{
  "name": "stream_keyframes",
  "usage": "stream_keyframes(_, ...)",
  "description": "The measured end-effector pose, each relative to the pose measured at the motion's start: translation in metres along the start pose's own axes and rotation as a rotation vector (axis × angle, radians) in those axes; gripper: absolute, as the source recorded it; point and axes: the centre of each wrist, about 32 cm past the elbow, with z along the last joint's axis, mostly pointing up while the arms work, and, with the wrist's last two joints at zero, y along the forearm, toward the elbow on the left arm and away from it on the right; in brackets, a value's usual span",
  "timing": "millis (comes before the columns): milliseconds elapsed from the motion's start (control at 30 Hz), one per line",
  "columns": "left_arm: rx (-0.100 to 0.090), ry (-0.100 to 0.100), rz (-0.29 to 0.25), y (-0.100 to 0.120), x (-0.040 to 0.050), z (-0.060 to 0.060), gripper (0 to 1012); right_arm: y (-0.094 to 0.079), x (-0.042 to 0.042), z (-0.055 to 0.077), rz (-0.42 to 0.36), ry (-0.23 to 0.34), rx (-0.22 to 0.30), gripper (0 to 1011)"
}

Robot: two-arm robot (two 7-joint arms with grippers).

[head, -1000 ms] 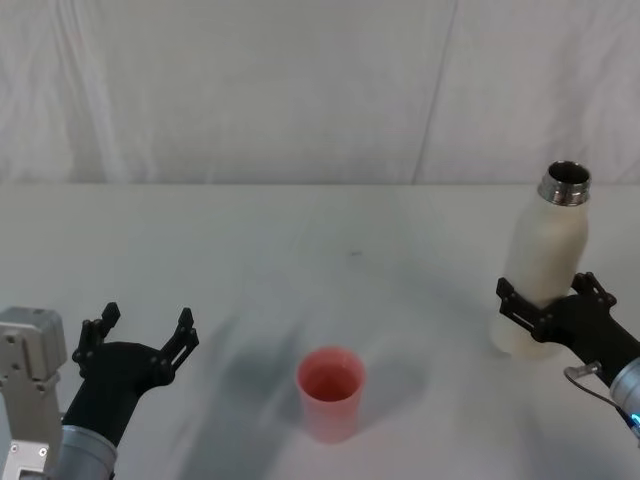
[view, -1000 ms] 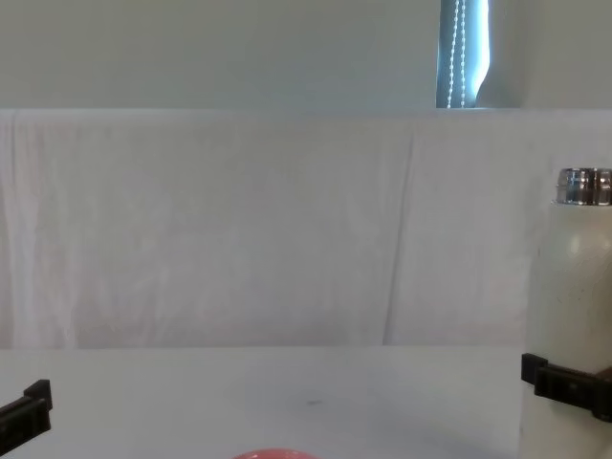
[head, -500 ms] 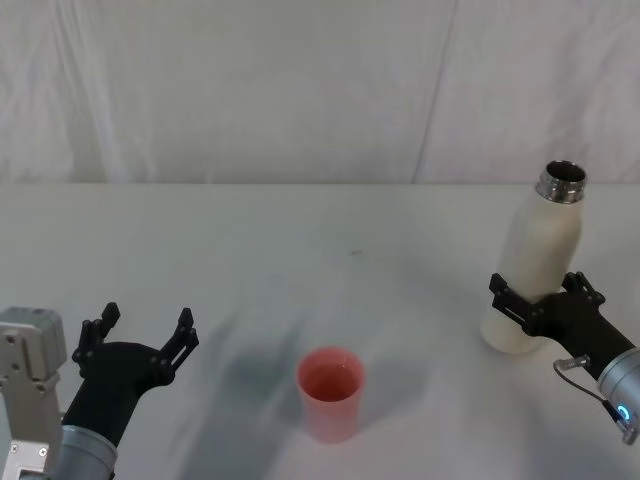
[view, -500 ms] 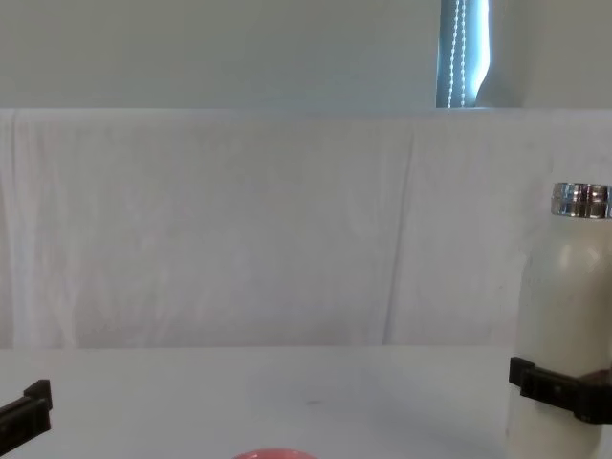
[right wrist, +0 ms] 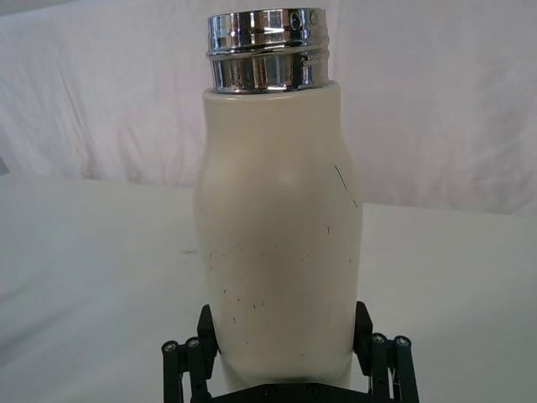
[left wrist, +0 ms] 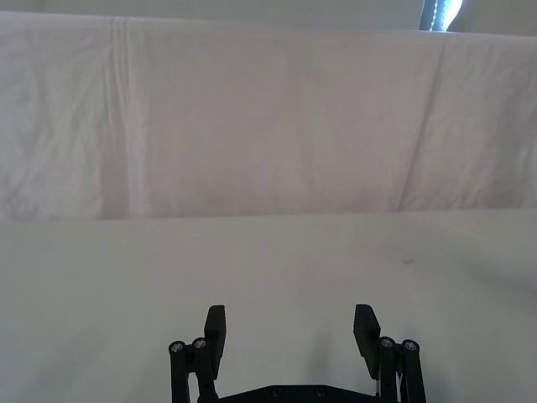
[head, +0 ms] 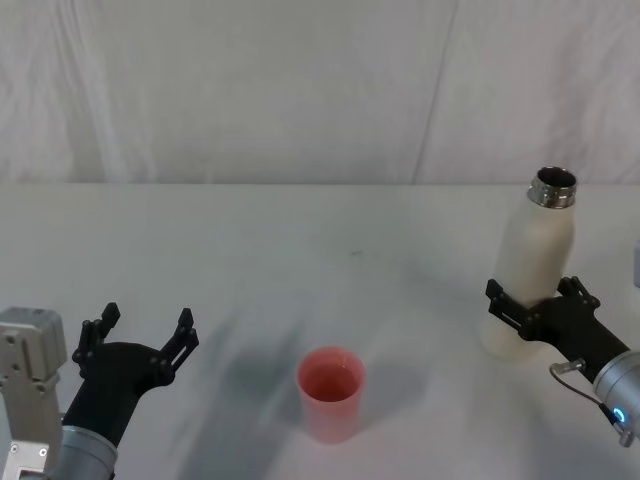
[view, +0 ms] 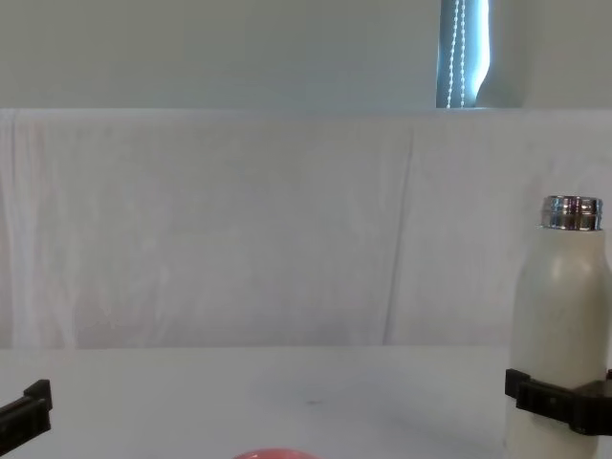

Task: Grasp the thermos with one hand and pour water into the cup lid.

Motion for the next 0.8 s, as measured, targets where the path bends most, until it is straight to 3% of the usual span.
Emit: stream_keyframes(800,0.000,0.000,0.000,0.0000,0.0000,0.0000,1001,0.0007,-0.0004,-0.0006,0.003,-0.004,-0.006,962)
